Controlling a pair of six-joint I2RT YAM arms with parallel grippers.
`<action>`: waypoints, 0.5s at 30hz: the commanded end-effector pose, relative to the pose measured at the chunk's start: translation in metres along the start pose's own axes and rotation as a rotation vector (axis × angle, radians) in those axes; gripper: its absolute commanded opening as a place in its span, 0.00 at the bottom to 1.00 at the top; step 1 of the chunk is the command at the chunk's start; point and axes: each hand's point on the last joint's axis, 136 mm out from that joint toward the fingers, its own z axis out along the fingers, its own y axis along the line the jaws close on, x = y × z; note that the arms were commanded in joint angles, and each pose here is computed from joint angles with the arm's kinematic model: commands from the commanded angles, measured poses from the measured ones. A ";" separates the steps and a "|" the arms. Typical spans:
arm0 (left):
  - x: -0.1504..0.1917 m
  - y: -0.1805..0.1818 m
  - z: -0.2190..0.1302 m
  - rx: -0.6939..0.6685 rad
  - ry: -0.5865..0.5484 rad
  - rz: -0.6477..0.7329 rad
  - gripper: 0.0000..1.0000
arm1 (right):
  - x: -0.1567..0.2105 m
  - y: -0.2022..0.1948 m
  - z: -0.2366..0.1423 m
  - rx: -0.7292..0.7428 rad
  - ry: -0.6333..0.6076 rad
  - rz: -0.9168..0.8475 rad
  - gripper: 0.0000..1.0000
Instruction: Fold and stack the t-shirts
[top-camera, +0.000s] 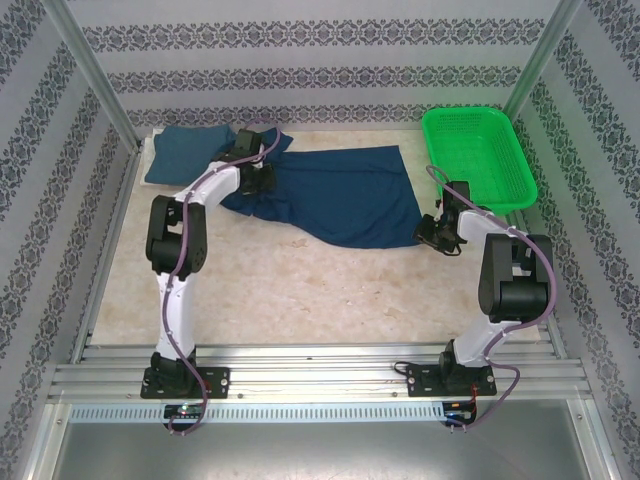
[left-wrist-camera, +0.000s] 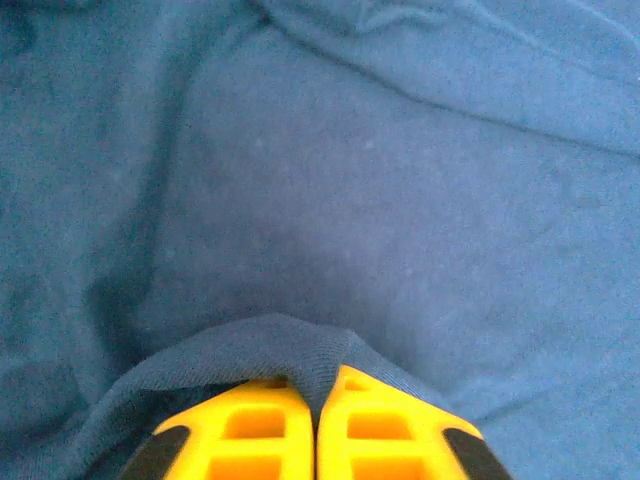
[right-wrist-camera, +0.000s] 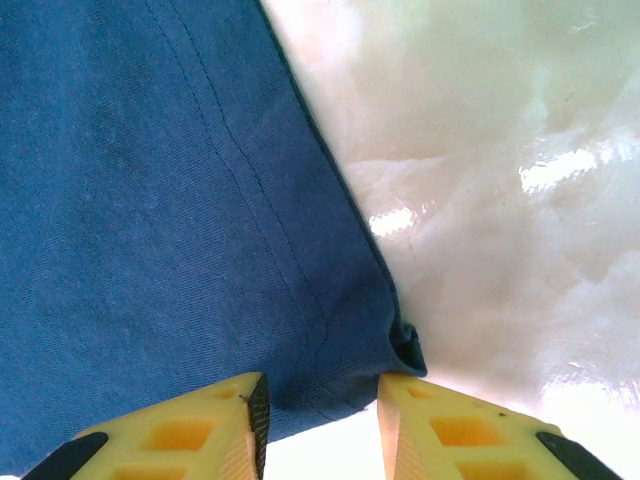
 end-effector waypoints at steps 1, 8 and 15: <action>-0.036 -0.009 -0.009 0.066 -0.034 0.065 0.40 | -0.011 0.005 -0.003 -0.015 -0.022 -0.009 0.36; -0.040 0.023 -0.064 -0.082 -0.130 -0.014 1.00 | -0.012 0.010 -0.008 -0.010 -0.024 -0.035 0.39; 0.038 0.011 -0.155 0.057 -0.151 -0.081 0.97 | -0.014 0.014 -0.025 -0.021 -0.053 -0.057 0.40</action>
